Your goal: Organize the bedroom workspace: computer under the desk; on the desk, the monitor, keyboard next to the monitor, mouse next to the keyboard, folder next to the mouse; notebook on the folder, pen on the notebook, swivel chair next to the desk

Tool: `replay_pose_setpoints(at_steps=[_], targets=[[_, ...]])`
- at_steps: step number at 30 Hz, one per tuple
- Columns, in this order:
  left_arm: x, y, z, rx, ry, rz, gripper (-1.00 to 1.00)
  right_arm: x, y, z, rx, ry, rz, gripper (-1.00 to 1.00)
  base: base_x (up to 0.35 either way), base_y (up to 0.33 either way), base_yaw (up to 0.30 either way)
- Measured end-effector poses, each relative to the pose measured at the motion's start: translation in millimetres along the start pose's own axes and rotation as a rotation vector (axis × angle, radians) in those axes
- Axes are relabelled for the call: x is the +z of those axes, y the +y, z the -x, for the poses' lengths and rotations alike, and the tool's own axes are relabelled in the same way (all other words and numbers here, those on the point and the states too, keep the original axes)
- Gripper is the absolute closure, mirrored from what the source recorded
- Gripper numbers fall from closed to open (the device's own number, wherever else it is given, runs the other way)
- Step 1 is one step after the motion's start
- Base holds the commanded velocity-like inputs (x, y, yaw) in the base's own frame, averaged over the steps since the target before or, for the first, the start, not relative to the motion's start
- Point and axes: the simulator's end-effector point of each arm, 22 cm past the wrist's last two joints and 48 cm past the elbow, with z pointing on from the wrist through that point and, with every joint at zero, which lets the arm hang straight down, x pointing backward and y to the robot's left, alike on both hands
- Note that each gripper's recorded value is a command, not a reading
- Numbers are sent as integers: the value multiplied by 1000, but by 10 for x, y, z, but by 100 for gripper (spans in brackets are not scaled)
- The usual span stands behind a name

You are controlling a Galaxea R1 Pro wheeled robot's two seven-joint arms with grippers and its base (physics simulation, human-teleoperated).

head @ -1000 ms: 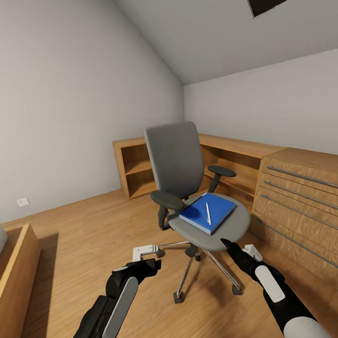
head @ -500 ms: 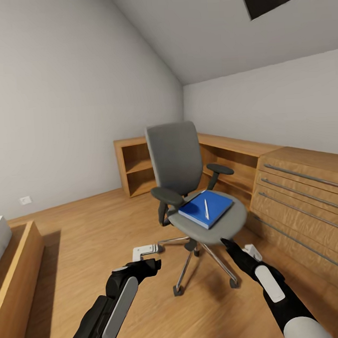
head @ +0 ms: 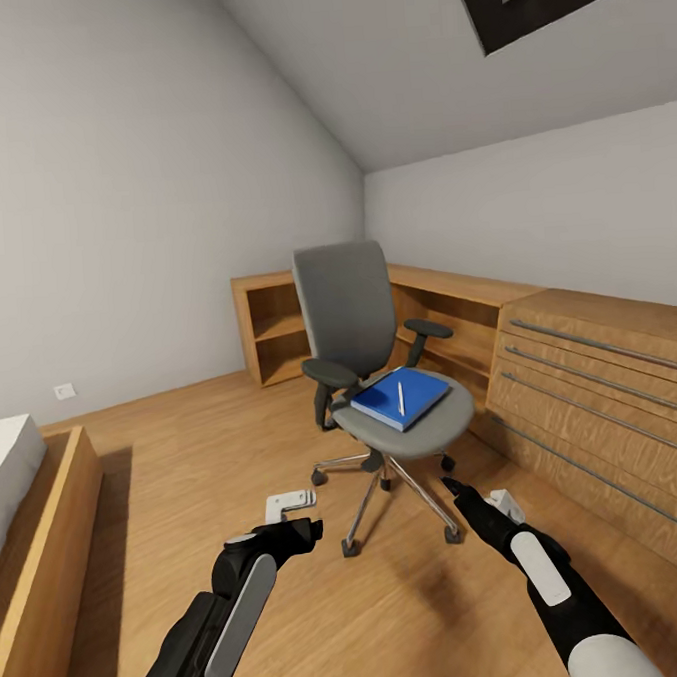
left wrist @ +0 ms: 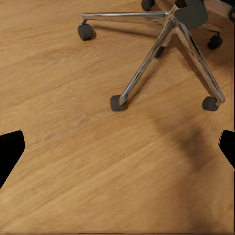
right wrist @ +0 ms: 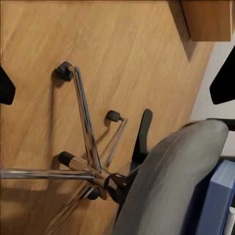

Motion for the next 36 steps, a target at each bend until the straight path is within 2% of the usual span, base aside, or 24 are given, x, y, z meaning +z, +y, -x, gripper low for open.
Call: replay_pose_setpoints(at_steps=[12, 19, 23, 28, 33, 36], targets=[[3, -3, -4, 0, 0, -6, -100, -2, -8, 82, -3, -39, -3, -100, -48, -22, 0], [-65, -17, 138, 1, 0, -5, -100, -33, 110, 195, -6, -51, -7, -100, -4, -2, 0], [-98, -34, 204, 1, 4, -5, -100, -50, 105, 222, -15, -52, -26, -100, -1, 0, 0], [-111, -31, 226, 3, 24, 2, -100, -77, -119, 203, -65, -61, -97, -100, 0, 0, 0], [-101, -22, 190, 10, 55, 13, -100, -133, -424, 137, -148, -73, -185, -100, 0, 0, 0], [-56, 16, 67, 18, 94, 29, -100, -180, -587, 77, -203, -76, -231, -100, 0, 0, 0]])
